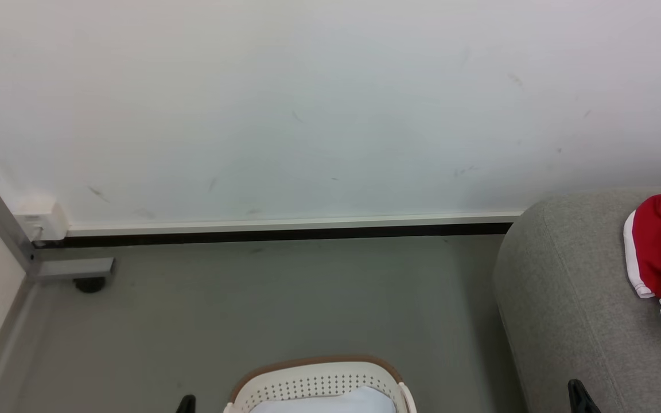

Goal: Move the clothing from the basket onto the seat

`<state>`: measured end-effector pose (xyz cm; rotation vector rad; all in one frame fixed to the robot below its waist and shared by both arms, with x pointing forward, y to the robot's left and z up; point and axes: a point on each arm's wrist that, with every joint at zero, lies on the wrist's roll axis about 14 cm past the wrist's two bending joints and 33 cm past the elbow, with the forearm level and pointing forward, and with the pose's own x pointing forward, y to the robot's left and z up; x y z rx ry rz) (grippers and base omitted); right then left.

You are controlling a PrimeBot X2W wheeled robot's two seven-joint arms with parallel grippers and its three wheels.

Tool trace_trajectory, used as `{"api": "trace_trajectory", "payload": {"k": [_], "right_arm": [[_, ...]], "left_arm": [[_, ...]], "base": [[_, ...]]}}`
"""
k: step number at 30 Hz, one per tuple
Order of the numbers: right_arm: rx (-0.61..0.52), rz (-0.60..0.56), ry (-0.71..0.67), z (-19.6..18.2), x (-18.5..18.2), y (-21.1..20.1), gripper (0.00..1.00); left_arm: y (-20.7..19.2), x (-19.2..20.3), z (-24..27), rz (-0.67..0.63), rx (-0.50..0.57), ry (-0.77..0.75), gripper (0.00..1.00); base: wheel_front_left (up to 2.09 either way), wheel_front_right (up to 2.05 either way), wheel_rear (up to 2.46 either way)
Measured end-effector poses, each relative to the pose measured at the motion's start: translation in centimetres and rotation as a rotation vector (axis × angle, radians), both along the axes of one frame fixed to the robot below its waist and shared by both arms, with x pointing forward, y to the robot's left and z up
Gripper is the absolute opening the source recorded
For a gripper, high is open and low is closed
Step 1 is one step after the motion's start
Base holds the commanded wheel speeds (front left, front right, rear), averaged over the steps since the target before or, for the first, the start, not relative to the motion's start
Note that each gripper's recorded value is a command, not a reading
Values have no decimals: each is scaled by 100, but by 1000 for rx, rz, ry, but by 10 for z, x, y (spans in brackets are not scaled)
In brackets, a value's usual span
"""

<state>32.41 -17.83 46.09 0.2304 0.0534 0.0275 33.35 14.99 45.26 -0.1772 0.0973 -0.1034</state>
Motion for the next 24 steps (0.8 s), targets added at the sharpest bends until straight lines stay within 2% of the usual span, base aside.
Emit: {"api": "trace_trajectory", "payload": {"k": [24], "right_arm": [[387, -101, 39, 3, 13, -16, 0]], "left_arm": [[21, 15, 7, 129, -400, 54, 0]], "base": [[0, 0, 0]]}}
